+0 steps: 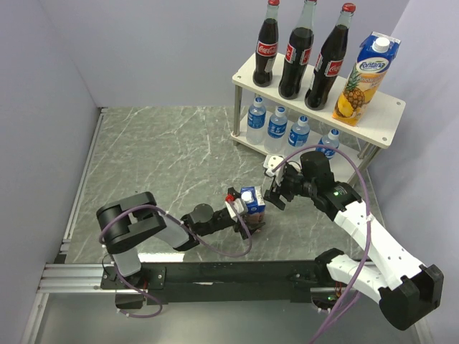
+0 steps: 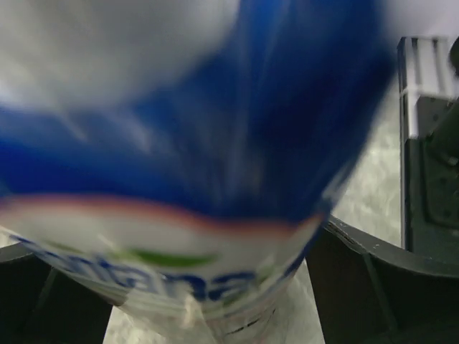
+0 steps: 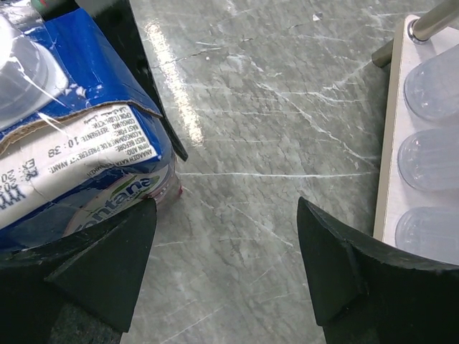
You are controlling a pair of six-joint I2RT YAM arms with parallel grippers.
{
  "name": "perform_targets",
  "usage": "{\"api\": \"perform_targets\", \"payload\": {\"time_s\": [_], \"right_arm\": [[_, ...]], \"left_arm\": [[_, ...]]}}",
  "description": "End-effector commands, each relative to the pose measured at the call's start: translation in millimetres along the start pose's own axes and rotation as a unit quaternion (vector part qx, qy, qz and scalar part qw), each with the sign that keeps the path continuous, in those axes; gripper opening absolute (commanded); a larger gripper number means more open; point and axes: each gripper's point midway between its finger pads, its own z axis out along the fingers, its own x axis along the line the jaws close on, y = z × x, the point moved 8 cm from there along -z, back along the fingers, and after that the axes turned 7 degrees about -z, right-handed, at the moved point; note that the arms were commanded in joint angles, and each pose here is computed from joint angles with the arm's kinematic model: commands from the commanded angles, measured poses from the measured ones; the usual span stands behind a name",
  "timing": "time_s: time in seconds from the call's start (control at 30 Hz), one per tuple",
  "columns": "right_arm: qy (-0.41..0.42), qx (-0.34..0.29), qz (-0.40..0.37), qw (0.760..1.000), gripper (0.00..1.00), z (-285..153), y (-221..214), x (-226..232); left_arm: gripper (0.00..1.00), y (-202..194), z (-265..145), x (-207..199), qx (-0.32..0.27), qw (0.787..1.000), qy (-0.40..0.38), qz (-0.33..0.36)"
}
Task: Place and organize the beverage onto the shelf
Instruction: Adjust the drink at the center of the board.
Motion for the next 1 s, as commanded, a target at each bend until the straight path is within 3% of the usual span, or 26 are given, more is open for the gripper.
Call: {"api": "perform_targets", "payload": {"time_s": [0.0,0.27,0.53,0.57,0.67,0.83,0.97], "right_arm": [[0.003,-0.021,-0.005,1.000,0.85,1.7,4.5,-2.2],[0.000,-0.024,-0.002,1.000,0.85,2.0,3.9,-3.4],[-0.020,-0.025,0.006,0.999,0.85,-3.1,2.9,-7.2],[-0.022,-0.026,0.006,0.999,0.85,-3.3,2.7,-7.6],[-0.030,-0.022,0.012,0.999,0.85,-3.1,1.2,-9.2],[-0.066,-0.010,0.025,0.997,0.86,-5.0,0.3,-17.3],[-0.126,0.002,0.048,0.991,0.86,-12.1,1.5,-30.0]], "left_arm": [[1.00,8.9,4.9,-7.2,-0.052,0.998,-0.029,0.003],[0.98,3.1,8.8,1.6,-0.072,0.997,0.007,0.018],[0.85,-6.5,14.7,5.4,-0.087,0.996,0.021,0.011],[0.82,-6.1,15.0,6.0,-0.089,0.996,0.022,0.012],[0.51,-3.8,17.9,6.2,-0.089,0.996,0.022,0.011],[0.34,3.6,20.4,5.1,-0.089,0.996,0.018,0.012],[0.15,6.4,24.9,2.5,-0.071,0.997,0.014,-0.012]]}}
